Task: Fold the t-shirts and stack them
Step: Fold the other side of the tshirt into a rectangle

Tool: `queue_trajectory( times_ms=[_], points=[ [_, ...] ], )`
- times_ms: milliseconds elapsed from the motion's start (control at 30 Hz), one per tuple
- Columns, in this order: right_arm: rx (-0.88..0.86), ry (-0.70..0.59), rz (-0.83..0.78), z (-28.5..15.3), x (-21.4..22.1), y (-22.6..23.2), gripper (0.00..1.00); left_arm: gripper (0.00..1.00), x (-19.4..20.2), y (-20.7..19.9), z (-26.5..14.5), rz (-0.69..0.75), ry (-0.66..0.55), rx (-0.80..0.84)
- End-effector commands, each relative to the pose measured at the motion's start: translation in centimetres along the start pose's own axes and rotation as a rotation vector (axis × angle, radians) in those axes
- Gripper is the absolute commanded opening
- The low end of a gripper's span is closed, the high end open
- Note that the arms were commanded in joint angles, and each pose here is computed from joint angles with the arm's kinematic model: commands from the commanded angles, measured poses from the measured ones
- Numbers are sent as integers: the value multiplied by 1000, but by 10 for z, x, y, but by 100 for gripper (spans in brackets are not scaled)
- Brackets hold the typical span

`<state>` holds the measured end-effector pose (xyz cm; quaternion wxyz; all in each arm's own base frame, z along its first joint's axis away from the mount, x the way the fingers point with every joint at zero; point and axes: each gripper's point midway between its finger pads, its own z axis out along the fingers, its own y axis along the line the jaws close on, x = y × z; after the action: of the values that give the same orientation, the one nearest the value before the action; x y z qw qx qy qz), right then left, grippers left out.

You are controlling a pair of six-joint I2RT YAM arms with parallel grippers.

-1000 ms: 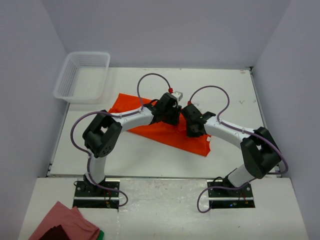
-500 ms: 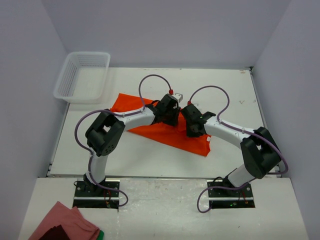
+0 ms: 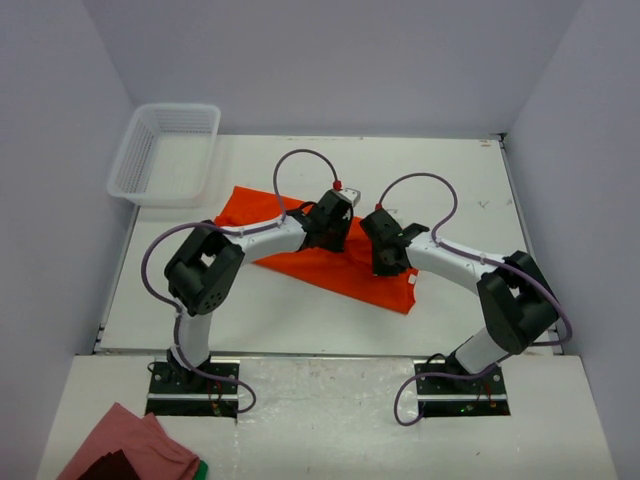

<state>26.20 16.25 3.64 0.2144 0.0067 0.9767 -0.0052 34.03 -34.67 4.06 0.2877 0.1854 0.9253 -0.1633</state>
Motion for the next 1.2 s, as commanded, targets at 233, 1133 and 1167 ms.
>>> queue_trajectory(
  times_ms=[233, 1133, 1167],
  points=[
    [13, -7, 26, -6, 3, -6, 0, 0, -2, 27, -24, 4, -22, -48],
    [-233, 60, -193, -36, 27, 74, 0, 32, 21, 40, -2, -44, 30, -24],
    [-231, 62, -191, -36, 29, 73, 0, 37, 18, 39, -5, -44, 21, -21]
  ],
)
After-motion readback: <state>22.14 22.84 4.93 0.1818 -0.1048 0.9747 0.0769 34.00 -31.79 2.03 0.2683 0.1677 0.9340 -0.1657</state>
